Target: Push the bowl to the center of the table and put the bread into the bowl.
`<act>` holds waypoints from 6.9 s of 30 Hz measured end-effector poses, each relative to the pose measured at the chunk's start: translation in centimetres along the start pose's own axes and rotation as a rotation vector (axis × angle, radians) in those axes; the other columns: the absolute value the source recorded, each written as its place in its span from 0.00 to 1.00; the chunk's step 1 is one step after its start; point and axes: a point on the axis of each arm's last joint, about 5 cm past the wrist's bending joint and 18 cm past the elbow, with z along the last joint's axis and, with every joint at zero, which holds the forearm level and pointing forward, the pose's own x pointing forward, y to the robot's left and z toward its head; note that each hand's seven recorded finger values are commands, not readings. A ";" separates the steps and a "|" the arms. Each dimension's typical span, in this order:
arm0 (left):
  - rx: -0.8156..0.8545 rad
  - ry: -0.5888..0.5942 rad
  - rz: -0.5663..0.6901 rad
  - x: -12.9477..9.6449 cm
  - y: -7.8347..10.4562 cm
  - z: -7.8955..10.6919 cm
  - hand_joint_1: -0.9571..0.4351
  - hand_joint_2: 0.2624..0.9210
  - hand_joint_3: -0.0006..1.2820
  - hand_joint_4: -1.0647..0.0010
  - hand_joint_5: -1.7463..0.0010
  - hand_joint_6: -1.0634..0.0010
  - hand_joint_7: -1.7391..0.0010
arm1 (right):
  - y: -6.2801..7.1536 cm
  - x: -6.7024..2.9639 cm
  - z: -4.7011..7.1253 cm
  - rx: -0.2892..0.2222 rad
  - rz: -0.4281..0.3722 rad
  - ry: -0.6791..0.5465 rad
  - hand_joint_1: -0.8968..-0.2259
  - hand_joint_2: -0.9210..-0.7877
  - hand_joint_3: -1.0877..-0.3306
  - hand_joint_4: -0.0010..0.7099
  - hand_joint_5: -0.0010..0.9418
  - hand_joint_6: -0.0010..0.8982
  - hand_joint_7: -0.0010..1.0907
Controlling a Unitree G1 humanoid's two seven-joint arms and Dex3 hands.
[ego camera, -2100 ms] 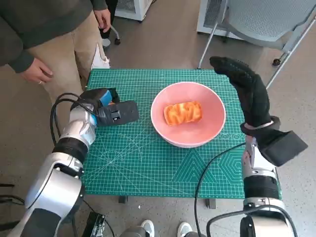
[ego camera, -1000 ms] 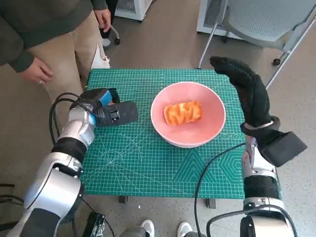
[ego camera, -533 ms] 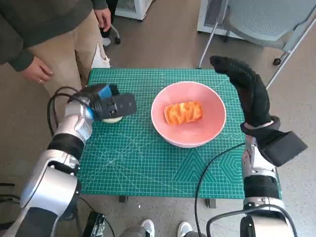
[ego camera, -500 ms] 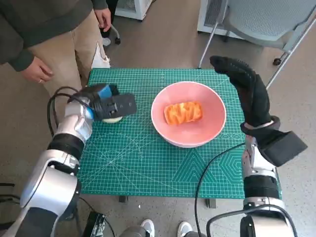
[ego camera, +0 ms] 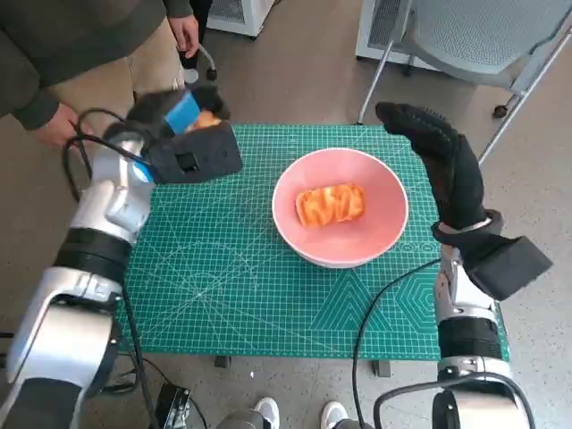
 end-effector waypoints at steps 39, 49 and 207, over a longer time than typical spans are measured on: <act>-0.038 -0.260 -0.122 -0.2 -2.8 7.4 0.69 1.00 0.02 0.28 0.37 0.40 0.35 | 0.2 -0.01 -0.1 -0.001 0.000 -0.007 0.28 0.00 0.37 0.28 0.00 0.00 0.48; -0.045 -0.366 -0.148 -0.3 -3.4 9.5 0.69 1.00 0.02 0.29 0.36 0.40 0.35 | 0.1 -0.23 0.1 -0.012 -0.016 -0.017 0.28 0.00 0.36 0.27 0.00 0.00 0.47; -1.214 -0.748 0.104 -5.6 -8.5 -0.8 0.20 1.00 0.12 1.00 1.00 0.91 1.00 | 0.6 2.41 1.5 -0.063 -0.008 -0.118 0.26 0.00 0.36 0.27 0.00 0.00 0.47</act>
